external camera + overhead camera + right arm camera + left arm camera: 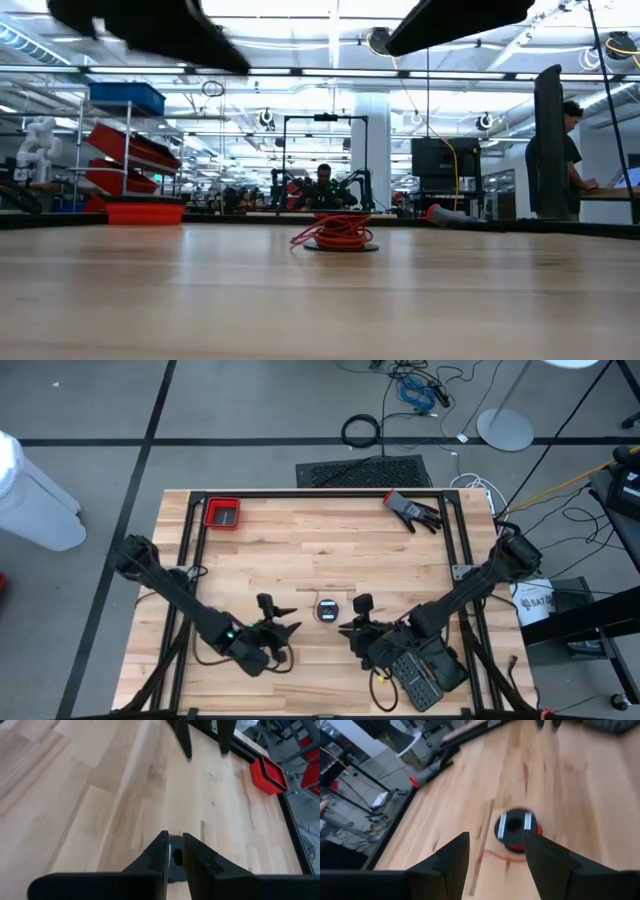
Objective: Coil cords
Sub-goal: Put the coiled red wire on the table, then return to Home Position
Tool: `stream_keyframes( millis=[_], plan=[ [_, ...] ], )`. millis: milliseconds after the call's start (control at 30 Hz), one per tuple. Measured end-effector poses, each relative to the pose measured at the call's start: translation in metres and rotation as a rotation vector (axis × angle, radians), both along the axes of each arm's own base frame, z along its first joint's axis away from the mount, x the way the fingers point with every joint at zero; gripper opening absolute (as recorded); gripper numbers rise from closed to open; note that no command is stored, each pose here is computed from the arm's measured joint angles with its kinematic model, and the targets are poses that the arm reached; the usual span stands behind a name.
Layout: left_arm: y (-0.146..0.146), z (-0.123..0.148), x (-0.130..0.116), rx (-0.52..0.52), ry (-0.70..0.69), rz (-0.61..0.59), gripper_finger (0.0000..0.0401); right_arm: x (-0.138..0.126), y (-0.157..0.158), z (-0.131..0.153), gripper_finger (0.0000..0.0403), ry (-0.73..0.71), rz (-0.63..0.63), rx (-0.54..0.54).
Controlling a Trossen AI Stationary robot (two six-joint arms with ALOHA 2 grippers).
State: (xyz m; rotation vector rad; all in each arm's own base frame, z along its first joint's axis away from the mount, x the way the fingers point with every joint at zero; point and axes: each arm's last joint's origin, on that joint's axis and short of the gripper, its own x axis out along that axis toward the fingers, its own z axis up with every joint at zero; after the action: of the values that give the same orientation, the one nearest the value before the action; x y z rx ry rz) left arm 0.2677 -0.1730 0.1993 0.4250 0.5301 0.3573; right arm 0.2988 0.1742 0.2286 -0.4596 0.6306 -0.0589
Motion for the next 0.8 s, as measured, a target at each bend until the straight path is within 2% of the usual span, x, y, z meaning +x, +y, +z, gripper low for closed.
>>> stream_keyframes(
  millis=[133,267,367,533,800],
  plan=[
    [0.004,0.028,-0.01,-0.074,-0.066,-0.028,0.0192,-0.006,-0.01,0.014,0.0036,-0.01,-0.039,0.032],
    [0.009,0.052,-0.019,-0.152,-0.1,-0.093,0.0162,-0.018,-0.021,0.035,0.0008,-0.045,-0.073,0.085],
    [0.016,0.068,-0.025,-0.131,-0.131,-0.108,0.0117,-0.029,-0.028,0.054,0.0003,-0.104,-0.118,0.102],
    [0.033,0.094,-0.035,-0.115,-0.237,-0.015,0.0013,-0.046,-0.042,0.082,0.0001,-0.208,-0.178,0.116],
    [0.058,0.132,-0.059,-0.183,-0.366,0.01,0.0004,-0.084,-0.064,0.111,0.0,-0.215,-0.172,0.138]
  ],
)
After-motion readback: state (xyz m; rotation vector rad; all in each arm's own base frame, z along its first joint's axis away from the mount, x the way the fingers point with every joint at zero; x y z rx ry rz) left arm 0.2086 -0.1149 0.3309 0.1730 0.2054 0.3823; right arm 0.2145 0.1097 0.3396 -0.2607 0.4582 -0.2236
